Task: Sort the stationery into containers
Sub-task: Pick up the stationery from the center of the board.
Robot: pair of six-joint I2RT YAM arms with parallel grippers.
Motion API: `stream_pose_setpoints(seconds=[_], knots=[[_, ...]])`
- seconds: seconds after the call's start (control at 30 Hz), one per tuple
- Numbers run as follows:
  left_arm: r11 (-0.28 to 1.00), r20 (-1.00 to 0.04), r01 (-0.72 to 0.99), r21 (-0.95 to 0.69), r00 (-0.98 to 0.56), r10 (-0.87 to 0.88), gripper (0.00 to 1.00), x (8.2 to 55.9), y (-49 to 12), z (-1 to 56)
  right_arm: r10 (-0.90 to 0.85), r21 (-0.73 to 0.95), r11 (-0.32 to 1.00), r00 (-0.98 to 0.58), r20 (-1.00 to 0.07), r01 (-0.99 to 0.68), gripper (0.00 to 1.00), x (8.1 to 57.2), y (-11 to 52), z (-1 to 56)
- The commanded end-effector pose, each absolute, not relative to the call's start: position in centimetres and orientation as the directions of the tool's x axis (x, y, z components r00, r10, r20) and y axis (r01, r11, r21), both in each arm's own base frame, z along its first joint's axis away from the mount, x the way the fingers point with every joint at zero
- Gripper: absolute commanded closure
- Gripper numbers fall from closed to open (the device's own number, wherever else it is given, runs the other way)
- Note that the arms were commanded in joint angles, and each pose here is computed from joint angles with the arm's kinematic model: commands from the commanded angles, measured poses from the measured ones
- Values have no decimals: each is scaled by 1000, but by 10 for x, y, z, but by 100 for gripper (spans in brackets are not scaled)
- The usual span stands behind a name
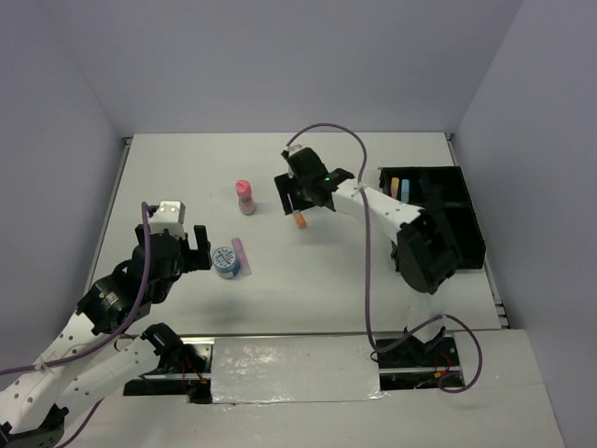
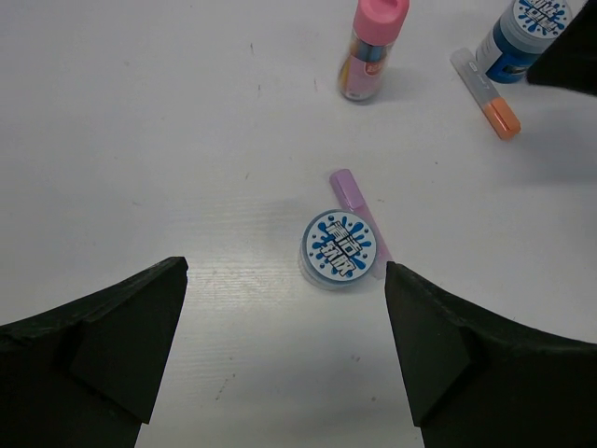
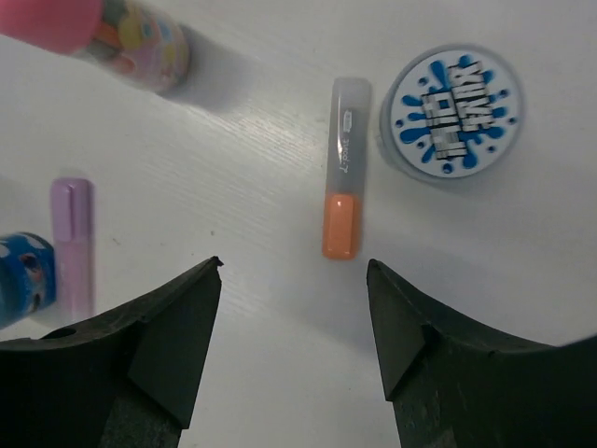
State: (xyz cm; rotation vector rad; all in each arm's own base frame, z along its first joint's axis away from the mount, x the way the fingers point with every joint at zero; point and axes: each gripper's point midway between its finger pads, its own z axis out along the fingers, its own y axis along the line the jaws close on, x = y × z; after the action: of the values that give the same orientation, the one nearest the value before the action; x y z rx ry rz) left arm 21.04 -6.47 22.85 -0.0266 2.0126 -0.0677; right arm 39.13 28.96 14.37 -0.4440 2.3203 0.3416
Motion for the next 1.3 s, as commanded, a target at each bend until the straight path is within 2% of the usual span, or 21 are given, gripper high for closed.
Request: stream_pose_setpoints(seconds=[0.0,0.37,0.5,0.6,0.67,0.7,0.73,0.77,0.8,0.93,1.03,1.1,1.2,1.27], knots=[[996,-917,13,-84,-392,-72,1,214,-66,243,-259,47,922,-700,-665,-385,29,403,289,121],[995,-909,60,-77,-415,-45,1,216,-76,238,-349,-58,923,-762,-546,-382,31,417,299,46],[995,-909,66,-79,-414,-45,1,216,-77,238,-363,-67,920,-777,-514,-386,38,415,299,29],[994,-910,73,-82,-413,-45,1,216,-78,238,-359,-46,919,-781,-510,-393,51,410,301,24],[994,-909,75,-82,-415,-44,1,216,-79,238,-360,-40,918,-785,-505,-395,53,407,301,22],[994,-908,80,-80,-417,-40,1,216,-80,237,-363,-30,915,-787,-499,-403,61,406,302,21],[994,-909,79,-81,-416,-41,0,216,-79,237,-367,-26,913,-790,-491,-408,74,403,303,20],[994,-909,79,-81,-416,-41,1,216,-79,238,-373,-16,907,-787,-492,-420,91,401,305,22],[994,-909,78,-80,-415,-41,1,216,-79,238,-380,-8,900,-776,-504,-436,100,395,311,30],[994,-910,76,-83,-411,-45,1,215,-79,239,-362,108,850,-720,-592,-516,100,376,338,80],[994,-911,73,-83,-411,-46,1,215,-78,239,-245,245,774,-634,-733,-583,100,368,349,157],[994,-912,72,-87,-406,-50,1,215,-77,240,-161,282,760,-590,-791,-585,100,365,332,204],[993,-915,75,-93,-400,-55,1,214,-77,242,-12,284,855,-564,-826,-434,100,393,270,238],[993,-916,76,-93,-398,-55,1,214,-77,242,109,269,943,-584,-805,-196,100,422,200,234]])
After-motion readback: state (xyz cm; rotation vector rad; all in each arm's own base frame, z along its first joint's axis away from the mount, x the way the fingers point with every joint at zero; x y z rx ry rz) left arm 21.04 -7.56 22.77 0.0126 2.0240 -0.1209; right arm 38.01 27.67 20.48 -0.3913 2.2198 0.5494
